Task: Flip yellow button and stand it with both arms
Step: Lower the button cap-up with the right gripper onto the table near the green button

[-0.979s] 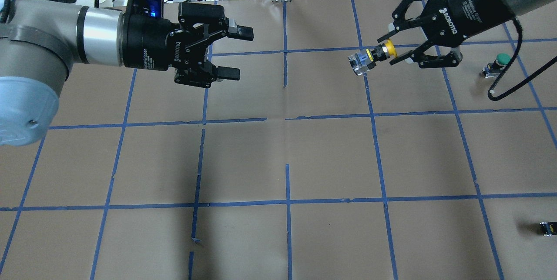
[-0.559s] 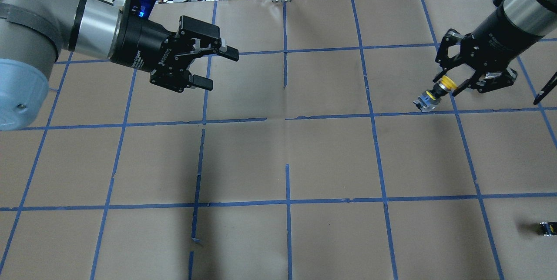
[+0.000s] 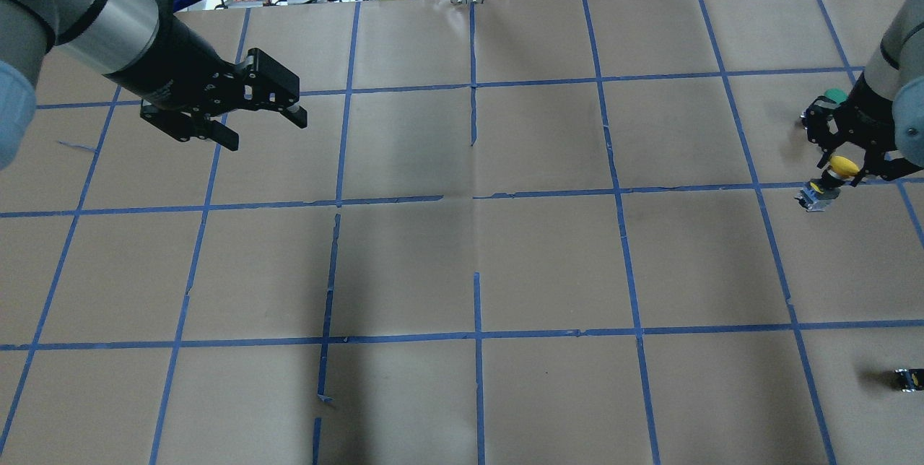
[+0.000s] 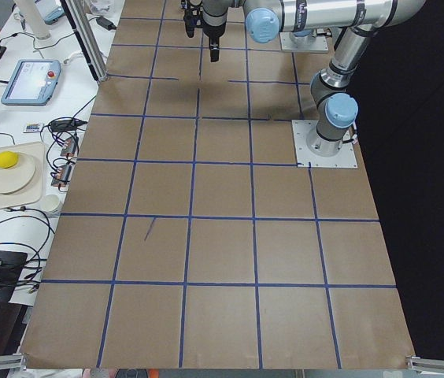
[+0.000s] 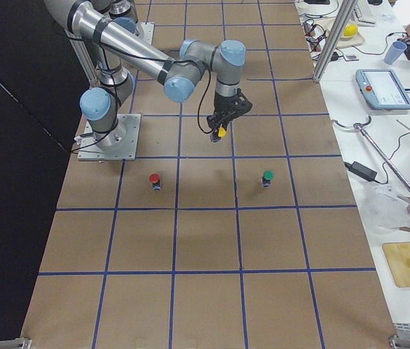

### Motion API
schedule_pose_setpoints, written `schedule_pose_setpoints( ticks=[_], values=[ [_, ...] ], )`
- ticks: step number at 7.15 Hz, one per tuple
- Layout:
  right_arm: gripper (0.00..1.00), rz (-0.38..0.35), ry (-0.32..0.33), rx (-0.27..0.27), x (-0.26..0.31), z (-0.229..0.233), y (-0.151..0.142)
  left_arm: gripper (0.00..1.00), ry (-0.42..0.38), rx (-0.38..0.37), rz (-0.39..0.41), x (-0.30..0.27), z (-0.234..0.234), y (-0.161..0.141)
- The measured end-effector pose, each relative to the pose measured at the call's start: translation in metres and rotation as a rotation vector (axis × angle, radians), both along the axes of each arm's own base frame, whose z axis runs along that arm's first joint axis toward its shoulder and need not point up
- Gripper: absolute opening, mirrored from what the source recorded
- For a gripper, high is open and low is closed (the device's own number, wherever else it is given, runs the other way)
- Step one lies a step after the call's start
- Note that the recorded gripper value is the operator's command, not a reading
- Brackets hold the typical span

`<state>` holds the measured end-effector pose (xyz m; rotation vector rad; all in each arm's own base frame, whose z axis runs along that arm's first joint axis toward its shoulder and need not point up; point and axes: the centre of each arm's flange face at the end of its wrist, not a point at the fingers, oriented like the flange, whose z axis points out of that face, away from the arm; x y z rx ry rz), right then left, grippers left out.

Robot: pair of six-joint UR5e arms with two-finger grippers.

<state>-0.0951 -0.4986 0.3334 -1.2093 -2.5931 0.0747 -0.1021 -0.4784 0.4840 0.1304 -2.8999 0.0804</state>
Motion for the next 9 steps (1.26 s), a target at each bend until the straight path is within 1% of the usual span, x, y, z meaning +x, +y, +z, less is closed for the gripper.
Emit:
schedule_pose_setpoints(
  ticks=[1, 2, 4, 5, 6, 7, 8, 9],
  values=[
    [0.06, -0.019, 0.073, -0.008, -0.007, -0.017, 0.001, 1.0, -0.085, 0.004, -0.009, 0.005, 0.004, -0.005],
    [0.07, -0.03, 0.122, -0.019, -0.011, -0.033, 0.003, 1.0, -0.152, 0.005, -0.029, 0.003, 0.009, -0.011],
    [0.07, -0.044, 0.206, -0.038, -0.019, -0.061, 0.003, 1.0, -0.254, 0.025, -0.104, -0.013, 0.009, -0.02],
    [0.07, -0.05, 0.248, -0.057, -0.023, -0.073, 0.002, 1.0, -0.276, 0.03, -0.139, -0.021, 0.008, -0.022],
    [0.07, -0.058, 0.275, -0.075, -0.028, -0.084, 0.007, 1.0, -0.285, 0.025, -0.17, -0.024, 0.01, -0.024],
    [0.08, -0.055, 0.296, -0.095, -0.036, -0.093, 0.017, 1.0, -0.284, 0.015, -0.182, -0.024, 0.016, -0.026],
    [0.09, -0.037, 0.315, -0.12, -0.042, -0.099, 0.028, 1.0, -0.279, 0.027, -0.184, -0.022, 0.019, -0.027],
    [0.11, -0.025, 0.327, -0.14, -0.044, -0.103, 0.036, 1.0, -0.273, 0.056, -0.183, -0.018, 0.017, -0.028]
  ],
)
